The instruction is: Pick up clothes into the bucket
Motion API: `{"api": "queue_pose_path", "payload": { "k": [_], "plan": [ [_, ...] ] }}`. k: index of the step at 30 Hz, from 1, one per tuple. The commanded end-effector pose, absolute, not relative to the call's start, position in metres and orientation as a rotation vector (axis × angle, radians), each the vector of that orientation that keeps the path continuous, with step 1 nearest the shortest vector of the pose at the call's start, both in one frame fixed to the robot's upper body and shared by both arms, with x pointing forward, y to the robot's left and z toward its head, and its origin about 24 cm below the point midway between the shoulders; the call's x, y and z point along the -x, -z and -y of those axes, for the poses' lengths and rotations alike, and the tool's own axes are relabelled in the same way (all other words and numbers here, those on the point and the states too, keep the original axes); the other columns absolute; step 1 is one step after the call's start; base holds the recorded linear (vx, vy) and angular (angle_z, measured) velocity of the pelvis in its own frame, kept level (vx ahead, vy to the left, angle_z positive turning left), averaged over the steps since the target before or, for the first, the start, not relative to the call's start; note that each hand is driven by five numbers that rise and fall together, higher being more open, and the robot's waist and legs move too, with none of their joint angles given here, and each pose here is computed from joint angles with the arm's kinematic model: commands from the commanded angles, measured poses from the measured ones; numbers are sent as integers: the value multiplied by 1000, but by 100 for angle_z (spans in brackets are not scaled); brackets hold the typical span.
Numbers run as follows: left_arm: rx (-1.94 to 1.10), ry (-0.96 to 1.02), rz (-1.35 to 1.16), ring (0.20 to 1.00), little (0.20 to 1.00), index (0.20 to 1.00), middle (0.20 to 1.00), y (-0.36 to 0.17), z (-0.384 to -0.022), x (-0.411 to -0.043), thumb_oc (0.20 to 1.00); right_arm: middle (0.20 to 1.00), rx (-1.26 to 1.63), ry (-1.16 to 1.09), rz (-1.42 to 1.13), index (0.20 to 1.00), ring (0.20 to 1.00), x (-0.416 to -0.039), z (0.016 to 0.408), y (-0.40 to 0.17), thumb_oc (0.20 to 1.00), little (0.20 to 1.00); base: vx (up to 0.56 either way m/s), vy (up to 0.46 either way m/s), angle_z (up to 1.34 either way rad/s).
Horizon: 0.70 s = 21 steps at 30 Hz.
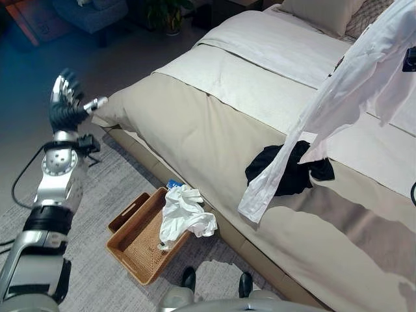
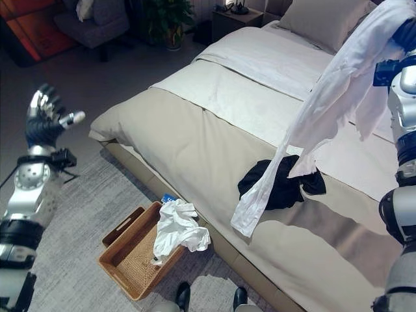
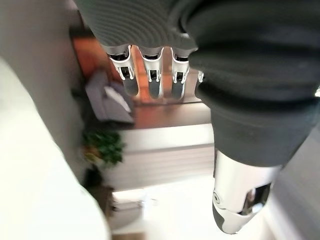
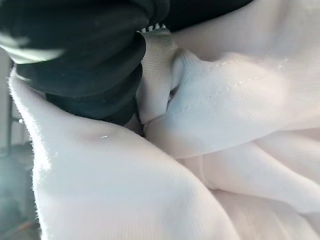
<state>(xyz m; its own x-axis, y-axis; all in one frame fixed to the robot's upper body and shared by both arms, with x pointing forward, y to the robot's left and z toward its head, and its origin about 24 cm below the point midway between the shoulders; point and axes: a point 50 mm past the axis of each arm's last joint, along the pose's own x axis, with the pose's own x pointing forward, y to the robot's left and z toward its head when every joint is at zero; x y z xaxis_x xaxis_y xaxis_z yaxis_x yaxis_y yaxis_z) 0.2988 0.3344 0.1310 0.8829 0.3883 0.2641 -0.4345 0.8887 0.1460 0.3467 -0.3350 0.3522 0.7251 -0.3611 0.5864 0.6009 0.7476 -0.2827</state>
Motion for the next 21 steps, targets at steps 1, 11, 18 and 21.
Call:
{"api": "queue_pose_path", "payload": {
  "k": [1, 11, 18, 21],
  "plan": [
    [-327, -508, 201, 1000, 1000, 1000, 1000, -119, -346, -286, 1000, 200, 464, 591, 866, 200, 200, -308, 324, -429, 200, 200, 34, 8, 1],
    [-391, -568, -315, 1000, 1000, 1000, 1000, 14, -345, -215, 1000, 200, 462, 471, 1070, 200, 200, -291, 287, -465, 200, 200, 18, 2, -4],
    [-352, -517, -652, 1000, 1000, 1000, 1000, 86, -320, -162, 1000, 200, 486, 377, 1140, 200, 200, -292, 249, -491, 200, 200, -1, -2, -2],
    [-366, -431, -769, 1000, 1000, 1000, 1000, 107, -303, -144, 1000, 200, 452, 294, 1170, 200, 200, -293, 230, -498, 200, 200, -27, -6, 6]
  ]
}}
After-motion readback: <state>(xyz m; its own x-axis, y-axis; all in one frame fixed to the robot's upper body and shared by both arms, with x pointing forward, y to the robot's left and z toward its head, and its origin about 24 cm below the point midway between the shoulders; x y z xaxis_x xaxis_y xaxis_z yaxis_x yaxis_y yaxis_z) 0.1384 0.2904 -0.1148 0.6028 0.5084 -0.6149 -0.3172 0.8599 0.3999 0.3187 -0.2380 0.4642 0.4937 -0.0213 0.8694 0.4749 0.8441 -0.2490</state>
